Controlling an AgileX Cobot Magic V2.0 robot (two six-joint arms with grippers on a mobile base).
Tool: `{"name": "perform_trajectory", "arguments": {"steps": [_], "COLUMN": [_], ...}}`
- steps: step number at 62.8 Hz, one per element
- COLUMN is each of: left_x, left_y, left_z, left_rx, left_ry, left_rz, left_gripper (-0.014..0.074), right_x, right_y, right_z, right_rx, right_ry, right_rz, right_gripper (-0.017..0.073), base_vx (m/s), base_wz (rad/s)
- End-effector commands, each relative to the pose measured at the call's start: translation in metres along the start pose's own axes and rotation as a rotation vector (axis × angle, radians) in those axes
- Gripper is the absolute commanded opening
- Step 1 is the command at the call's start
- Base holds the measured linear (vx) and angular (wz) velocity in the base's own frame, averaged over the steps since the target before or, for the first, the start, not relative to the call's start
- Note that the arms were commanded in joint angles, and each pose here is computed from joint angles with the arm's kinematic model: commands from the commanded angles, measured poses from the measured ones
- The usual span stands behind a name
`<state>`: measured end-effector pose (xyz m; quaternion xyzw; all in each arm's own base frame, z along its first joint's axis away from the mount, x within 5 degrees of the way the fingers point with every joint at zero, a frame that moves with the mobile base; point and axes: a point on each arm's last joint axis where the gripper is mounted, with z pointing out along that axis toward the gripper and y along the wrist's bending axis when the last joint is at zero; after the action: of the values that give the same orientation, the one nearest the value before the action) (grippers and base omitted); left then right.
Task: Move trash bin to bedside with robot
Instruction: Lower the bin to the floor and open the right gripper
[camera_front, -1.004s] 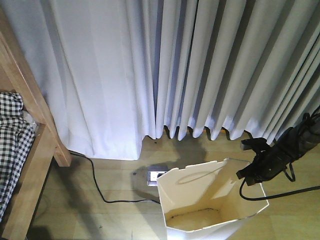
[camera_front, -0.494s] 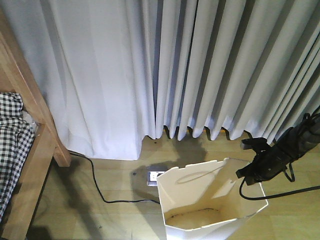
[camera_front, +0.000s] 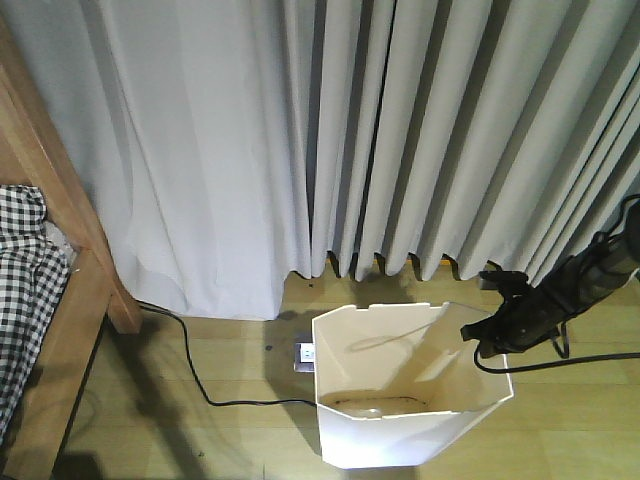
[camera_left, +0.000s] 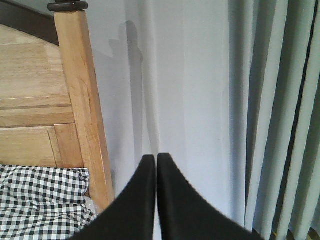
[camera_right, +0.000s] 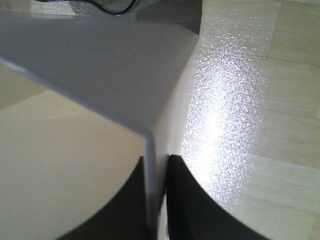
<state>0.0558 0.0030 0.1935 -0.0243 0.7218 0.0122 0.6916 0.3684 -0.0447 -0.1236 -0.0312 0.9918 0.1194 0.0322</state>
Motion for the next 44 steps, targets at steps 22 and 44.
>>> {"name": "perform_trajectory", "arguments": {"steps": [22,44], "left_x": [-0.014,-0.014], "left_y": [0.0,0.0], "left_z": [-0.002,-0.002], "left_rx": [0.005,0.005], "left_ry": [-0.099,-0.099], "left_rz": [-0.009,-0.009], "left_gripper": [-0.0006,-0.0006], "right_x": [-0.034,-0.039], "right_y": [0.023,0.019], "right_z": [0.032,0.068], "right_rx": [-0.058,-0.101], "right_ry": [0.021,0.054], "right_rz": [-0.094,0.043], "right_gripper": [-0.0005,0.0001], "base_vx": [0.0,0.0], "base_wz": [0.0,0.0]}}
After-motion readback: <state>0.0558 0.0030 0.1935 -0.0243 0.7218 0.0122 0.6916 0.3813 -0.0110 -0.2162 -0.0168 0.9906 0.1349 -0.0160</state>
